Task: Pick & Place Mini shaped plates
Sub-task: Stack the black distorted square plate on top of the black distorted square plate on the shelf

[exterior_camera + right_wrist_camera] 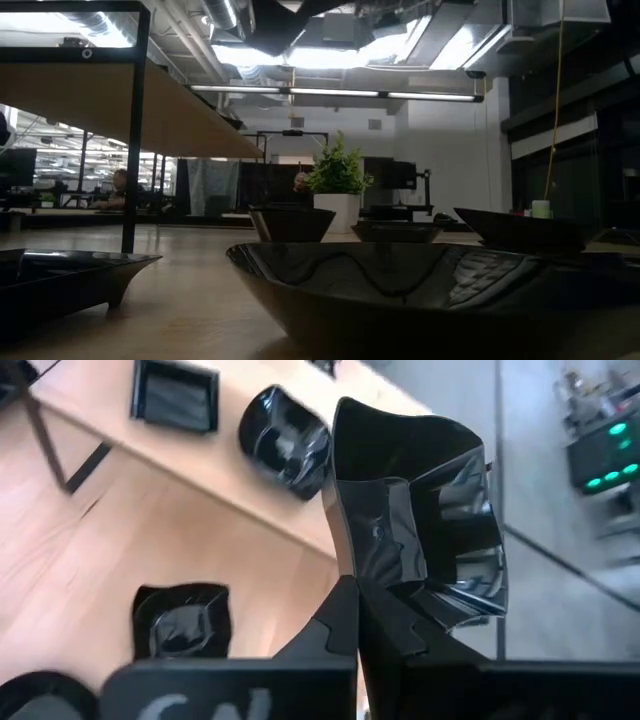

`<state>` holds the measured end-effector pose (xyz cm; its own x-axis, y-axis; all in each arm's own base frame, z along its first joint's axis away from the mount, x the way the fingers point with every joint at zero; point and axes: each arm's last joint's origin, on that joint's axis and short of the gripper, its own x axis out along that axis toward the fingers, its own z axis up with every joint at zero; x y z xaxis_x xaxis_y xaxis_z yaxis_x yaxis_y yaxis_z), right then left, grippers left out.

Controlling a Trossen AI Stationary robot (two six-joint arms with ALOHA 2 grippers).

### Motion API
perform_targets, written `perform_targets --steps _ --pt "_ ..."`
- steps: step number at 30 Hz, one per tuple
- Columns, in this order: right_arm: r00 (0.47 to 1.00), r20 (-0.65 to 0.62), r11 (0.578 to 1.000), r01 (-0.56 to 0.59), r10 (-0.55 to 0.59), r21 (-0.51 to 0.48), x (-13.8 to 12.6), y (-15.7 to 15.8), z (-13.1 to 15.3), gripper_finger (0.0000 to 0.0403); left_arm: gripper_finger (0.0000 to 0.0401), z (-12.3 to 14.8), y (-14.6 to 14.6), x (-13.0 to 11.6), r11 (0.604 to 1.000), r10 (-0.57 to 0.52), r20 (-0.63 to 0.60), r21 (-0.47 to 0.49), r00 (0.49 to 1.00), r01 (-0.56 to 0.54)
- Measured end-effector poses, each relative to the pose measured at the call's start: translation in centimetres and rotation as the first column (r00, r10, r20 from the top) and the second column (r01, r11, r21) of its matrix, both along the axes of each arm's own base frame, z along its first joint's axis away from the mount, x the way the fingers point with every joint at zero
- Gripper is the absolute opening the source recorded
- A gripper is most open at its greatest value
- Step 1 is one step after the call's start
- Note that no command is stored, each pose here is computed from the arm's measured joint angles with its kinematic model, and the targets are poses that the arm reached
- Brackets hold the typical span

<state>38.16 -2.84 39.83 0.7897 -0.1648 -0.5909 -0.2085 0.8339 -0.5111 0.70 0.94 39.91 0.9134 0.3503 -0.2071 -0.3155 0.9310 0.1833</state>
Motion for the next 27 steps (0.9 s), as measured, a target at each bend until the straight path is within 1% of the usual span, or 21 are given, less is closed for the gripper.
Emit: perform_targets --steps 9,13,16,19,22,24,27 --pt "0.99 0.142 1.0 -0.002 0.005 -0.023 0.8 -0.2 1.1 0.0 0.0004 0.0 0.0 0.0 1.0 0.0 0.0 0.0 1.0 0.0" --pt "0.984 0.176 1.0 0.02 -0.016 -0.022 1.3 -1.2 1.0 0.0 0.0004 0.0 0.0 0.0 1.0 -0.001 0.0 0.0 1.0 0.001" --pt "0.98 0.196 0.999 0.037 -0.033 -0.018 2.4 -2.3 0.3 0.0 0.0004 0.0 0.0 0.0 1.0 0.0 0.0 0.0 1.0 0.0" --pt "0.98 0.197 1.0 -0.016 0.018 -0.01 3.6 -3.3 -1.0 0.0 0.0004 0.0 0.0 0.0 1.0 0.0 0.0 0.0 1.0 0.0" --pt "0.982 0.164 0.995 -0.081 0.09 -0.058 5.0 -4.0 -2.8 0.0 0.0004 0.0 0.0 0.0 1.0 0.0 0.0 0.0 1.0 0.0" --pt "0.982 0.158 0.992 -0.089 0.102 -0.087 5.9 -4.6 -3.8 0.0 0.0004 0.0 0.0 0.0 1.0 0.0 0.0 0.0 1.0 0.0" --pt "0.981 0.164 0.991 -0.085 0.101 -0.099 7.0 -5.5 -5.2 0.0 0.0004 0.0 0.0 0.0 1.0 0.0 0.0 0.0 1.0 0.0"
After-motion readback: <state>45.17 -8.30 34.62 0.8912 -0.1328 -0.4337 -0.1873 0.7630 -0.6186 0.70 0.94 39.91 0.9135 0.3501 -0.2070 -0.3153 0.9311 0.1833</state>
